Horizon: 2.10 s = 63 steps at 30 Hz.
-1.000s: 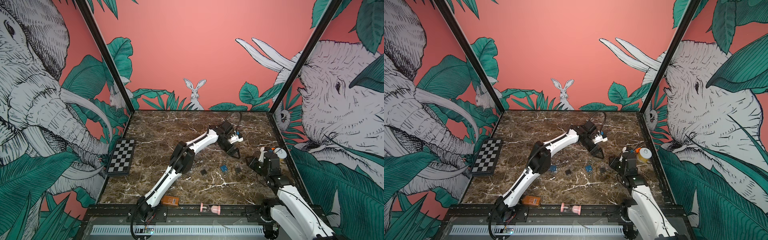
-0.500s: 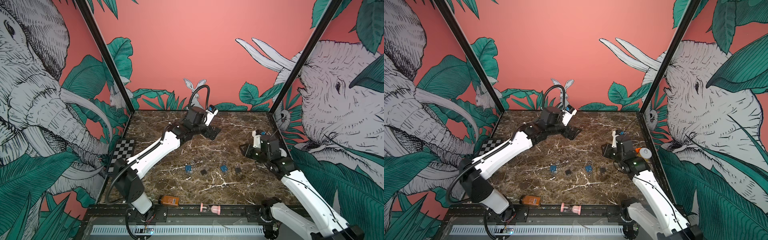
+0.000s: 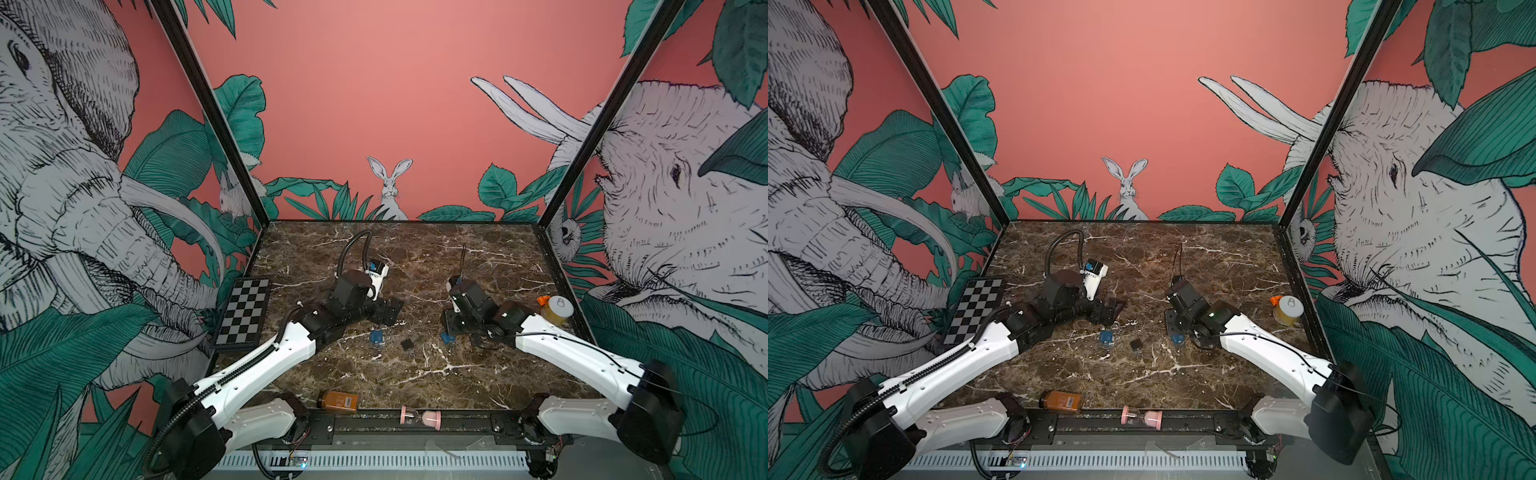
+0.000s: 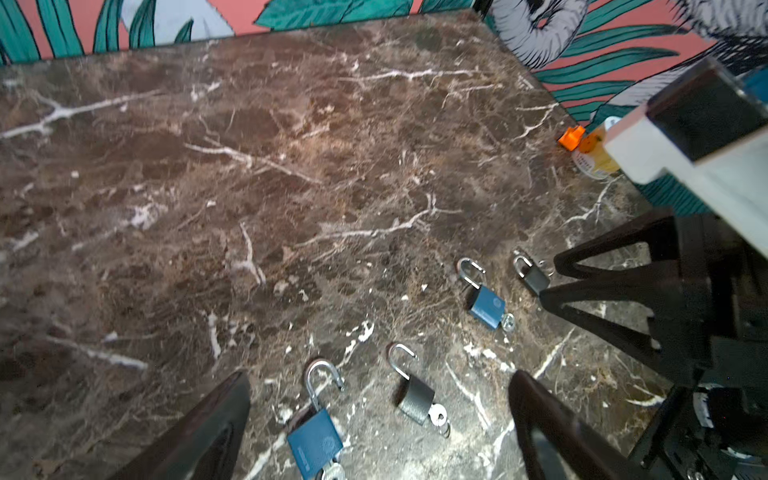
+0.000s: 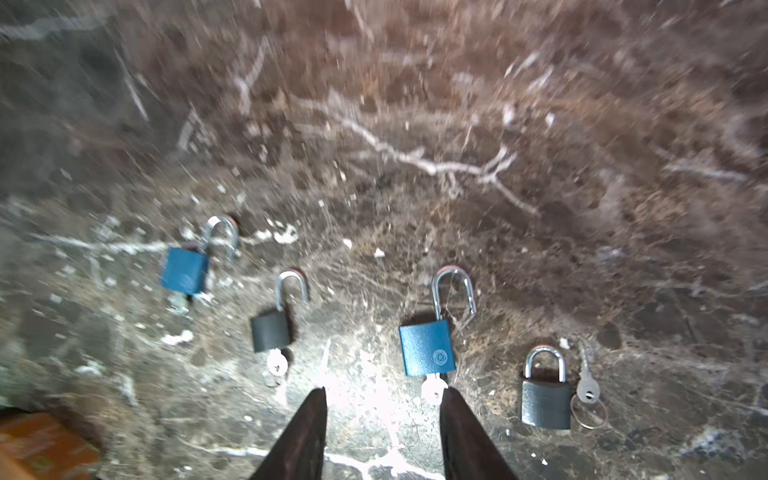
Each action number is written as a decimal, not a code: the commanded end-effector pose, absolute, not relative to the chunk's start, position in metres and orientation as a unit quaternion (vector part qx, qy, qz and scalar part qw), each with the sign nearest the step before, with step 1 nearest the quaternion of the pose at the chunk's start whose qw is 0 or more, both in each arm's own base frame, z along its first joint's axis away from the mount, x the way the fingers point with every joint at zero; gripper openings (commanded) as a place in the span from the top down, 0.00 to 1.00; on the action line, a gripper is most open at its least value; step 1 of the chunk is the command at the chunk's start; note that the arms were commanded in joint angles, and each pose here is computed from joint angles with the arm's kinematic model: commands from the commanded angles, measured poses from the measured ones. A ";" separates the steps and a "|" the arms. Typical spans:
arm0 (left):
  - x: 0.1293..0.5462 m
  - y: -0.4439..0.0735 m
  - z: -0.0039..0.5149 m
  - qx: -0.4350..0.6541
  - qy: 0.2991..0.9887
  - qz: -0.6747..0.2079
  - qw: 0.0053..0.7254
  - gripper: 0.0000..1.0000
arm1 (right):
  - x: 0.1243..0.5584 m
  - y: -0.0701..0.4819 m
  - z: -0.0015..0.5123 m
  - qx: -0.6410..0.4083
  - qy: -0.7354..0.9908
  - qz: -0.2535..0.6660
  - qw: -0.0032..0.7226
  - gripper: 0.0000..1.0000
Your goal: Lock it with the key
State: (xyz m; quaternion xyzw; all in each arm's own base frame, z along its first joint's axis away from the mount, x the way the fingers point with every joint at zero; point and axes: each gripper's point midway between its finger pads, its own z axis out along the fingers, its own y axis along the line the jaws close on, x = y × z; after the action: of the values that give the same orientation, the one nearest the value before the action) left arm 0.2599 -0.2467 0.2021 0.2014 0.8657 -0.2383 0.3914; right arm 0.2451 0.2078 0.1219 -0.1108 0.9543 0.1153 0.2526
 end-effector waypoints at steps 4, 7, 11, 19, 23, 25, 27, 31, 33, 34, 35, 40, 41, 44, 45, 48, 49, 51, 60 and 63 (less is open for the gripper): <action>0.268 -0.257 0.204 0.144 0.854 -0.298 0.401 0.03 | 0.244 0.206 0.094 -0.094 0.963 0.095 0.232 0.55; 0.269 -0.260 0.199 0.143 0.850 -0.306 0.405 0.03 | 0.243 0.202 0.081 -0.097 0.966 0.079 0.226 0.50; 0.270 -0.264 0.197 0.147 0.841 -0.316 0.414 0.03 | 0.245 0.197 0.069 -0.111 0.967 0.057 0.222 0.44; 0.284 -0.260 0.176 0.113 0.870 -0.277 0.393 0.08 | 0.250 0.200 0.052 -0.141 0.969 0.029 0.201 0.44; 0.279 -0.276 0.175 0.132 0.858 -0.318 0.382 0.08 | 0.250 0.199 0.043 -0.146 0.972 0.015 0.185 0.46; 0.275 -0.286 0.176 0.149 0.852 -0.340 0.368 0.08 | 0.249 0.200 0.038 -0.147 0.972 0.016 0.180 0.46; 0.273 -0.290 0.175 0.153 0.851 -0.349 0.362 0.07 | 0.249 0.201 0.034 -0.148 0.972 0.019 0.179 0.47; 0.273 -0.293 0.175 0.158 0.849 -0.354 0.359 0.07 | 0.249 0.202 0.028 -0.150 0.974 0.014 0.171 0.49; 0.273 -0.293 0.174 0.158 0.850 -0.353 0.357 0.08 | 0.249 0.201 0.026 -0.149 0.974 0.012 0.169 0.50; 0.273 -0.294 0.173 0.159 0.851 -0.353 0.356 0.08 | 0.248 0.201 0.025 -0.149 0.974 0.013 0.169 0.50; 0.272 -0.295 0.173 0.160 0.851 -0.354 0.354 0.08 | 0.248 0.201 0.024 -0.148 0.974 0.015 0.168 0.50; 0.272 -0.295 0.171 0.159 0.851 -0.358 0.351 0.08 | 0.245 0.200 0.020 -0.149 0.975 0.016 0.163 0.53; 0.271 -0.296 0.170 0.159 0.850 -0.359 0.350 0.08 | 0.244 0.199 0.019 -0.149 0.975 0.016 0.162 0.53; 0.271 -0.296 0.168 0.159 0.852 -0.359 0.347 0.08 | 0.241 0.196 0.009 -0.148 0.978 0.010 0.149 0.54; 0.271 -0.296 0.168 0.159 0.852 -0.359 0.346 0.08 | 0.240 0.195 0.008 -0.148 0.978 0.009 0.146 0.54; 0.270 -0.298 0.168 0.161 0.852 -0.364 0.341 0.08 | 0.239 0.194 0.005 -0.147 0.979 0.007 0.145 0.54; 0.270 -0.299 0.169 0.161 0.851 -0.366 0.341 0.08 | 0.239 0.193 0.004 -0.147 0.979 0.004 0.143 0.54; 0.270 -0.299 0.169 0.161 0.851 -0.366 0.341 0.08 | 0.238 0.192 0.001 -0.147 0.979 0.000 0.139 0.55; 0.269 -0.297 0.168 0.165 0.851 -0.361 0.344 0.09 | 0.237 0.191 0.002 -0.149 0.979 -0.001 0.138 0.65; 0.269 -0.297 0.167 0.165 0.852 -0.360 0.342 0.10 | 0.241 0.195 0.009 -0.161 0.975 0.006 0.152 0.70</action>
State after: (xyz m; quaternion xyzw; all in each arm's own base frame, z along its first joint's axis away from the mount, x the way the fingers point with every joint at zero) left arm 0.2653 -0.2954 0.1565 0.1651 0.8599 -0.3520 0.3306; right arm 0.2486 0.2039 0.0183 -0.1481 0.9743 0.0231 0.1678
